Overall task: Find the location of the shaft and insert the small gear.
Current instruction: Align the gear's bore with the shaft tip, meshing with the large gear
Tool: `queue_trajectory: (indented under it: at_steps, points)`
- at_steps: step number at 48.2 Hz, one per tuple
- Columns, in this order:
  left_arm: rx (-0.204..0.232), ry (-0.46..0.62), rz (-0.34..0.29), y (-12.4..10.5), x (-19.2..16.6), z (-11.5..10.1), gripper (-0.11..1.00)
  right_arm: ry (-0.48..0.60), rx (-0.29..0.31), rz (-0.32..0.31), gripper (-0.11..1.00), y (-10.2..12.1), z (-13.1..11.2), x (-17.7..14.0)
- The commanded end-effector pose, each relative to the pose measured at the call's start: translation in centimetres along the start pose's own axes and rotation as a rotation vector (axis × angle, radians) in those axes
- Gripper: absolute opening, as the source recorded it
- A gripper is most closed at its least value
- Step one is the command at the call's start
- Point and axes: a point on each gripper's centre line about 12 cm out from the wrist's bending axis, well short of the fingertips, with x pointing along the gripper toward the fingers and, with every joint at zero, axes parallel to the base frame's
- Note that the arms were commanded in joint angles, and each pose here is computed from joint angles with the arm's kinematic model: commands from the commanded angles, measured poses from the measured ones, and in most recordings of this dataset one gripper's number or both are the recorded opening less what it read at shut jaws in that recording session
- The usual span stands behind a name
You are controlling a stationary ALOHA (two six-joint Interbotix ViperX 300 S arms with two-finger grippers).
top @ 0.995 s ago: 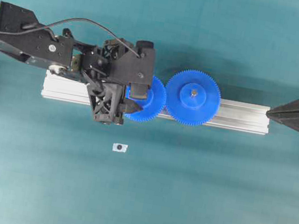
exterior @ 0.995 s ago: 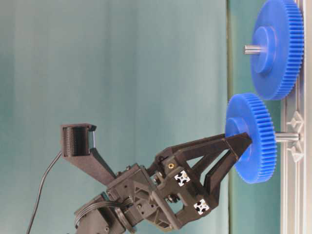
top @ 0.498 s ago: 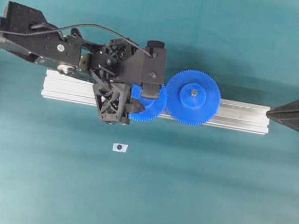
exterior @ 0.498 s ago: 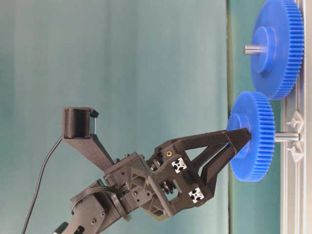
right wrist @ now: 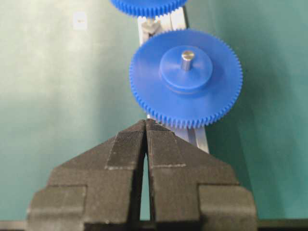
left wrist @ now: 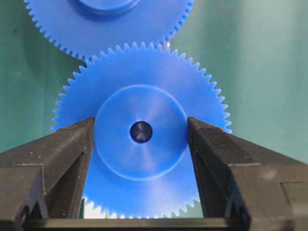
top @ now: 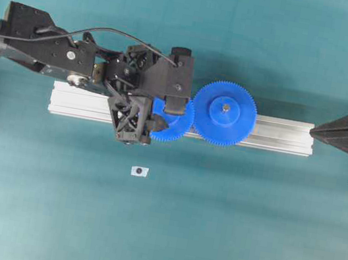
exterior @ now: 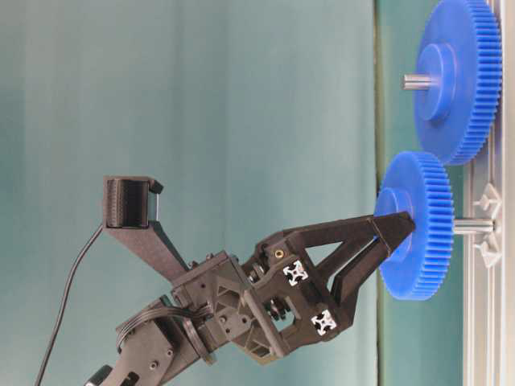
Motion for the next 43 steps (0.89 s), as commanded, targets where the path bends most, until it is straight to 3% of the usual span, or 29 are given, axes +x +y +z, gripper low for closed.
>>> queue_trajectory:
  at_steps: [1,22,30,43]
  points:
    - [-0.004,-0.021,0.005,0.19,-0.42,0.65,0.64,-0.014,0.012,-0.002,0.05,-0.03,0.43,-0.01]
    - [-0.006,-0.035,0.006,0.24,-0.67,1.14,0.65,-0.015,0.012,-0.001,0.05,-0.03,0.45,-0.01]
    - [-0.007,-0.03,0.007,0.3,-0.63,1.11,0.78,-0.014,0.012,-0.002,0.06,-0.03,0.43,-0.01]
    - [-0.005,-0.021,0.006,0.28,-1.09,1.55,0.79,-0.014,0.012,-0.002,0.05,-0.03,0.39,0.0]
